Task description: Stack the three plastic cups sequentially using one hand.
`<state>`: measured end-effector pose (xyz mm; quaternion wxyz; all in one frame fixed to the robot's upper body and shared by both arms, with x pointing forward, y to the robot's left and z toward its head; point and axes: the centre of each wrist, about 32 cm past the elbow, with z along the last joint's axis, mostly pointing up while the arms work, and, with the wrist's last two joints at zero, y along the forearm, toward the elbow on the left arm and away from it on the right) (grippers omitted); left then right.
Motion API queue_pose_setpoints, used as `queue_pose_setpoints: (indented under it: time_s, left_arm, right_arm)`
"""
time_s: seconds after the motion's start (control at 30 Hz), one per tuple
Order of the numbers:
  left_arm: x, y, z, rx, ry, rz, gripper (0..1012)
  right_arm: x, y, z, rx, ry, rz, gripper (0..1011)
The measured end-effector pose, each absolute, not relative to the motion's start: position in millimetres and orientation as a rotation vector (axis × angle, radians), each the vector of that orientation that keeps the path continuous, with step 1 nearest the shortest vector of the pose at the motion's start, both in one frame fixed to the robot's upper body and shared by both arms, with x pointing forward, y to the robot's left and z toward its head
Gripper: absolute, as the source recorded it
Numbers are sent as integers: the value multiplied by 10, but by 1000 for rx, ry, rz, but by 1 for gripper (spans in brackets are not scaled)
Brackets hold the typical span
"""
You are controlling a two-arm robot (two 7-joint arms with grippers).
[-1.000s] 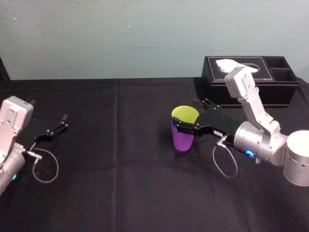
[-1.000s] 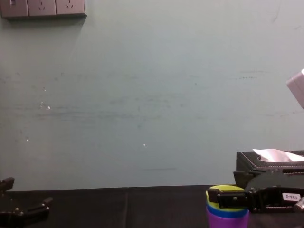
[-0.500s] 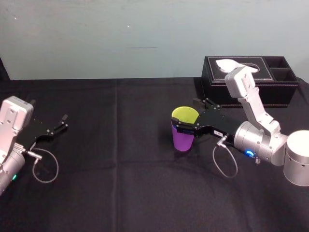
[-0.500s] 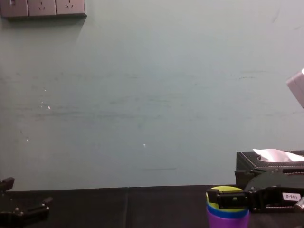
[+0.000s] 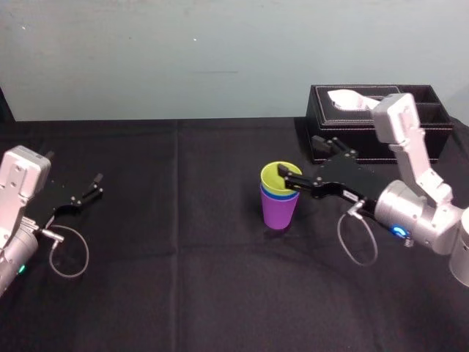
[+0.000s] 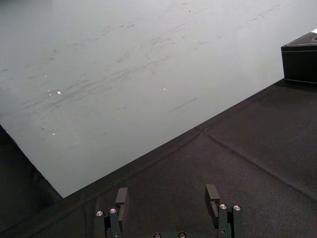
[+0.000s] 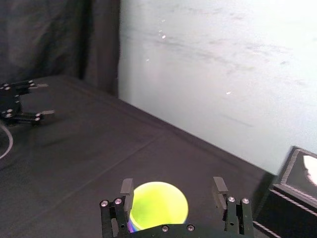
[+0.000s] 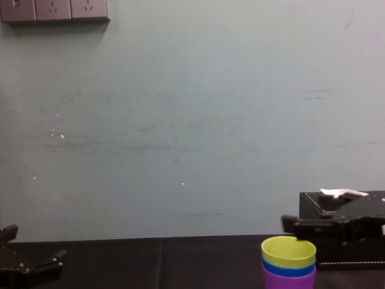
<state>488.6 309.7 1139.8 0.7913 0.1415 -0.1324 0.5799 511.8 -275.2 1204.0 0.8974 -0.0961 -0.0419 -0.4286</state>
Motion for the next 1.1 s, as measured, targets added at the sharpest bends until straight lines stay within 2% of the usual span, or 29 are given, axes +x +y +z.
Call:
queue_pose_setpoints:
  time_s: [0.37, 0.67, 1.0, 1.1]
  left_arm:
    - [4886, 3097, 11398, 305, -285, 1248, 1010]
    - [4886, 3097, 11398, 304, -285, 1248, 1010]
    - [4886, 3097, 11398, 304, -285, 1248, 1010]
    - [4886, 3097, 11398, 304, -285, 1248, 1010]
  right_arm:
    - [4989, -3113, 12021, -173, -90, -1005, 1000]
    - [4916, -3386, 11872, -185, -59, -1073, 1000]
    - [4867, -3497, 11663, -209, -18, -1080, 1000]
    - [4869, -3493, 11669, -207, -20, -1079, 1000]
